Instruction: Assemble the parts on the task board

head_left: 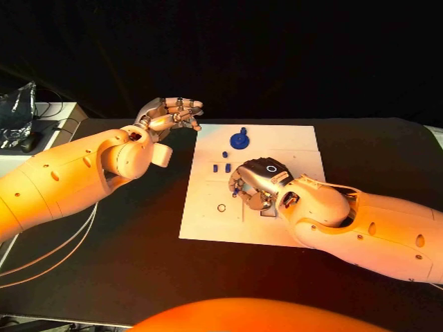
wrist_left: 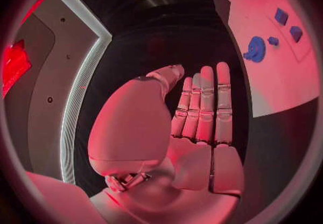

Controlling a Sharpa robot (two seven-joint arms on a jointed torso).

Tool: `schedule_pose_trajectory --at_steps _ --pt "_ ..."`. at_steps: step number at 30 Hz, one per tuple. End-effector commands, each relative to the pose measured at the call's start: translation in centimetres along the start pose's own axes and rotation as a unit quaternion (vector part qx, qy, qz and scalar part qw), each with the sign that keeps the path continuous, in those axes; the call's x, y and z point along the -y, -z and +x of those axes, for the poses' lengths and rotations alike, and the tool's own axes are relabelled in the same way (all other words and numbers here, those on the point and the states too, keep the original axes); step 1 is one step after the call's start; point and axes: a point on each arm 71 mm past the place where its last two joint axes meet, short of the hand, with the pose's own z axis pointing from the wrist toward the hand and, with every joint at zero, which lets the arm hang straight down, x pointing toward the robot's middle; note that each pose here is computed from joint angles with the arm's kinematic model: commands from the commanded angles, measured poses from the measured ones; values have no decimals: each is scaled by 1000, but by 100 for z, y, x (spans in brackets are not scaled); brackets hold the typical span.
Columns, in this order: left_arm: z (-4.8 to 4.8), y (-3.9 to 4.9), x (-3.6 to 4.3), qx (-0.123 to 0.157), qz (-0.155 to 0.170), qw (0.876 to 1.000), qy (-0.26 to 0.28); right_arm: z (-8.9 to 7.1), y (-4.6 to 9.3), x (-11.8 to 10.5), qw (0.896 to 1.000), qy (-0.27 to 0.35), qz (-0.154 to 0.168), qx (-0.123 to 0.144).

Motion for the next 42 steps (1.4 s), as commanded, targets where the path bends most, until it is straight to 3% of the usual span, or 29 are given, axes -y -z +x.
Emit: schedule_pose_trajectory --at_steps 1,30,42 --pt "17 -2 11 -5 2 1000 5 26 -5 1 1000 16 1 -13" --pt "20 8 18 -10 0 1000 6 154 -45 -29 999 19 -8 -31" --pt "3 9 8 -10 -5 1000 7 105 9 -20 1000 5 -15 -2"
